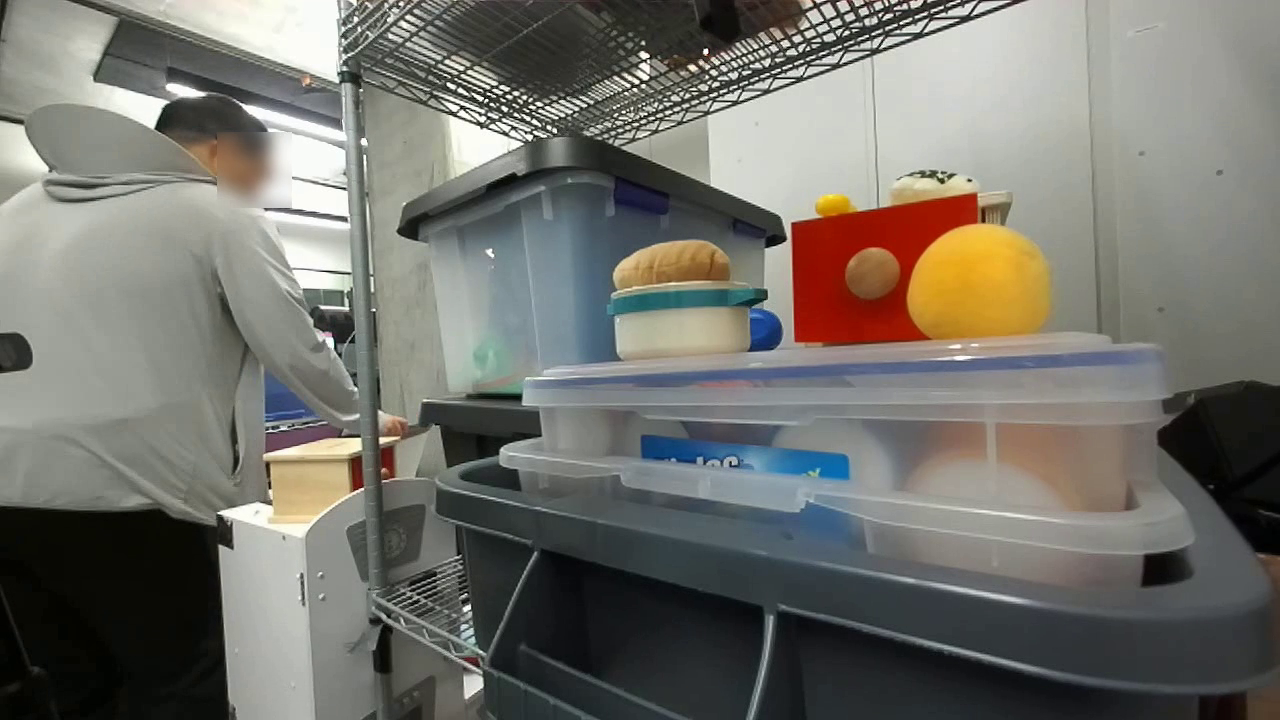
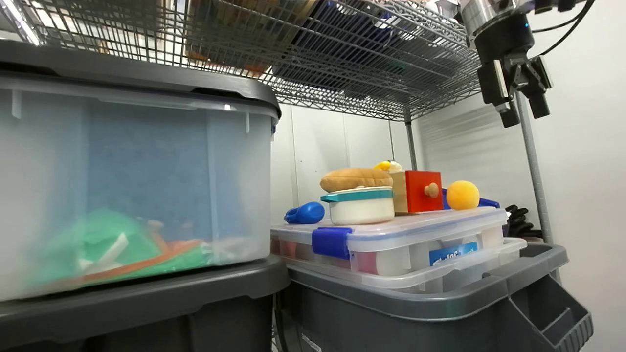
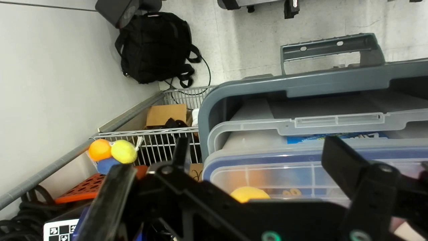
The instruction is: Put the orange and black/white plushy in the drawer
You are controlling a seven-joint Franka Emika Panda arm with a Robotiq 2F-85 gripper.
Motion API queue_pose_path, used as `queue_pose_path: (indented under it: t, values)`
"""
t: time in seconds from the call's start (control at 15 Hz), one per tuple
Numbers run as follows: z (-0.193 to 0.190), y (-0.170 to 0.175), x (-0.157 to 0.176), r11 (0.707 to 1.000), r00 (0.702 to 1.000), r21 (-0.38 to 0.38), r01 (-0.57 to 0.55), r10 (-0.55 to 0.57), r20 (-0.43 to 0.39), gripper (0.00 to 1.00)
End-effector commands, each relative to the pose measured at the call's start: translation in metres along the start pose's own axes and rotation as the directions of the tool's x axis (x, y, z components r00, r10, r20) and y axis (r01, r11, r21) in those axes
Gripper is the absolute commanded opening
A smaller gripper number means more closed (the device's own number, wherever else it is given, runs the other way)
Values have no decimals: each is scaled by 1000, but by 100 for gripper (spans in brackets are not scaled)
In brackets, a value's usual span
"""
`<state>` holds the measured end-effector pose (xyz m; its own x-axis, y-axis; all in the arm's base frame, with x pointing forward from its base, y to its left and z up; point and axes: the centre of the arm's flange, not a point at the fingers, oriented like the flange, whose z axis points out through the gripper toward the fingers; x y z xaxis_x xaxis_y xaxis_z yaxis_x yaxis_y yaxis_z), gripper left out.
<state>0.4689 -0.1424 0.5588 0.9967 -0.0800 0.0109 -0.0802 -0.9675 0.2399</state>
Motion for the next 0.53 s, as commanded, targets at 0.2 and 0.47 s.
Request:
queue_pose_path:
  t: [0.2,0.47]
  values:
    - [5,-2,10,990,999,142,-26,23,22,100]
    - [3,7,12,982,1000,188,-31,31,5,100]
